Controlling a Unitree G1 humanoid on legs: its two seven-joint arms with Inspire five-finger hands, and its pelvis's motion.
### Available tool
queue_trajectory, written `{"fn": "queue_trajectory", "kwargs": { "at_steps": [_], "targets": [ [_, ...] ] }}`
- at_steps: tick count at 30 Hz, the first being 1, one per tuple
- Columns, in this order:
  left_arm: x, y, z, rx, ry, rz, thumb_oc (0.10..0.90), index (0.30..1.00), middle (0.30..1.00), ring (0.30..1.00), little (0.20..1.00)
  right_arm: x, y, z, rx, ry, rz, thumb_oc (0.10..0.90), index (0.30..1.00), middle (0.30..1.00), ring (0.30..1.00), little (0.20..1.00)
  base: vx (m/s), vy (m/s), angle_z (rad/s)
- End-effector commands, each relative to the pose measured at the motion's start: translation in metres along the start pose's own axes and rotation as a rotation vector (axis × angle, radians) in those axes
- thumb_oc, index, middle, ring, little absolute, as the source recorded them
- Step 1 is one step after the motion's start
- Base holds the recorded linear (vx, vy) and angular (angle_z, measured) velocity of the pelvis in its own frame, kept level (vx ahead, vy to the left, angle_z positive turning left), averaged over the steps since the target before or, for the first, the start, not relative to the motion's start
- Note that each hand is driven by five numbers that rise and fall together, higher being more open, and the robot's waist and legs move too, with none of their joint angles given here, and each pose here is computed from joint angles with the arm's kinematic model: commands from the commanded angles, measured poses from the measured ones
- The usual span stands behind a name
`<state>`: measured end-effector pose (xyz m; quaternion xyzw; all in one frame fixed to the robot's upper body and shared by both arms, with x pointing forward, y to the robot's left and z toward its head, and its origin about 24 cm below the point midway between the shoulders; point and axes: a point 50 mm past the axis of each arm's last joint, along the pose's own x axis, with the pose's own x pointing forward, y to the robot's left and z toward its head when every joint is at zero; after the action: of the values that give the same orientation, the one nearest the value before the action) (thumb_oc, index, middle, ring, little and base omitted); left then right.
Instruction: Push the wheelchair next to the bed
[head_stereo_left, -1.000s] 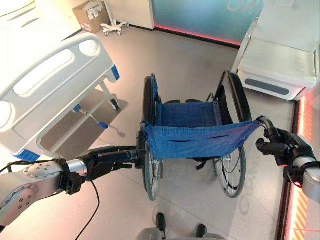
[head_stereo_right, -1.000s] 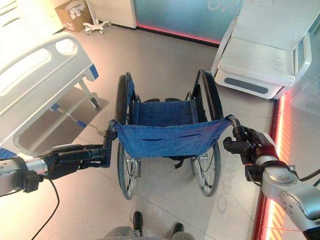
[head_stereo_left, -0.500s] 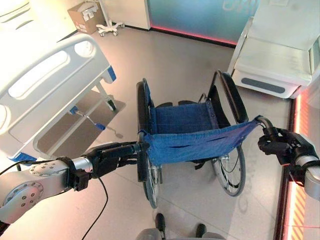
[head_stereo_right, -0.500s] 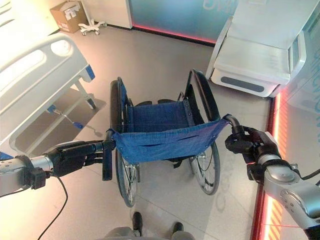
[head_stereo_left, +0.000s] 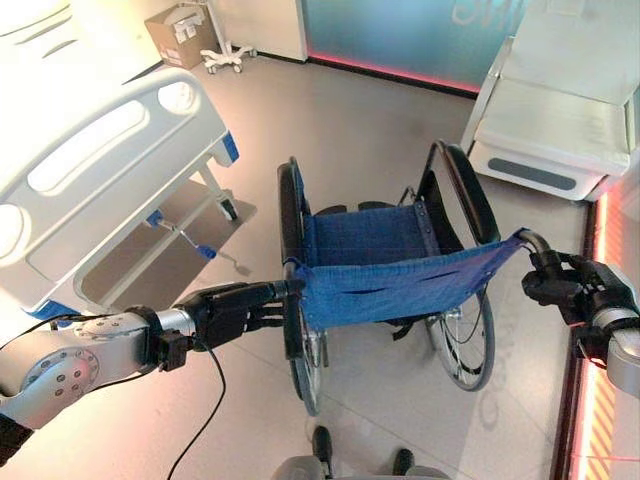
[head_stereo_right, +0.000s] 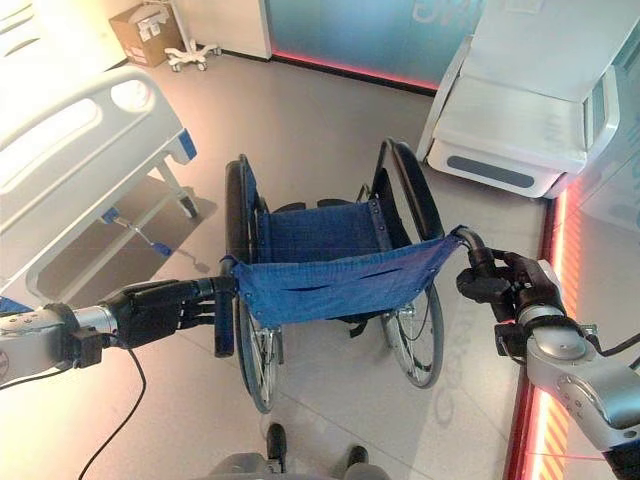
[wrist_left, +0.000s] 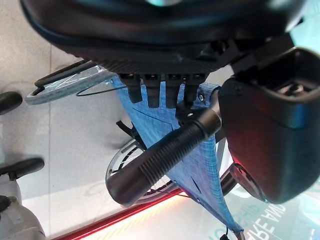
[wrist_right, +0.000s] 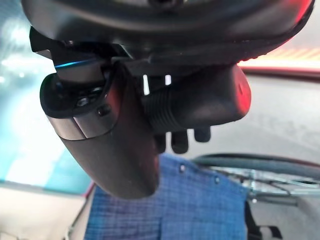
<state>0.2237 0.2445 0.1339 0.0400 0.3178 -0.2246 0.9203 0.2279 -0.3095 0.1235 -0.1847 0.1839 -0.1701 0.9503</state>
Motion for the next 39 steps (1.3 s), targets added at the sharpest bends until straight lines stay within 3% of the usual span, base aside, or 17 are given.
{"fn": "queue_trajectory", "kwargs": {
  "at_steps": [1, 10, 11, 24, 30, 39],
  "targets": [
    [0.008, -0.041, -0.005, 0.013, 0.011, -0.336, 0.8, 0.9, 0.9, 0.9, 0.9, -0.006, 0.012, 0.034, 0.019, -0.172, 0.074, 0.4, 0.3, 0.3, 0.3, 0.3, -0.03, 0.0, -0.05],
    [0.006, -0.044, 0.002, 0.012, -0.023, -0.358, 0.8, 0.9, 0.9, 0.9, 0.9, -0.005, 0.013, 0.037, 0.024, -0.18, 0.085, 0.4, 0.3, 0.3, 0.3, 0.3, -0.01, 0.001, -0.01],
    [0.006, -0.045, 0.004, 0.006, -0.041, -0.358, 0.4, 0.3, 0.3, 0.3, 0.3, -0.005, 0.013, 0.037, 0.027, -0.178, 0.081, 0.4, 0.3, 0.3, 0.3, 0.3, 0.0, 0.0, 0.0],
    [0.003, -0.041, 0.002, 0.017, -0.035, -0.341, 0.4, 0.3, 0.3, 0.3, 0.3, -0.007, 0.008, 0.032, 0.036, -0.174, 0.069, 0.4, 0.3, 0.3, 0.3, 0.3, 0.0, 0.0, 0.0],
    [0.002, -0.031, 0.01, 0.113, -0.079, -0.217, 0.4, 0.3, 0.3, 0.3, 0.3, -0.006, 0.009, 0.032, 0.044, -0.174, 0.075, 0.4, 0.3, 0.3, 0.3, 0.3, 0.0, 0.0, 0.0],
    [-0.005, -0.024, 0.022, 0.154, -0.133, -0.158, 0.4, 0.3, 0.3, 0.3, 0.3, -0.006, 0.008, 0.033, 0.054, -0.176, 0.078, 0.4, 0.3, 0.3, 0.3, 0.3, 0.0, -0.002, -0.01]
  ]
}}
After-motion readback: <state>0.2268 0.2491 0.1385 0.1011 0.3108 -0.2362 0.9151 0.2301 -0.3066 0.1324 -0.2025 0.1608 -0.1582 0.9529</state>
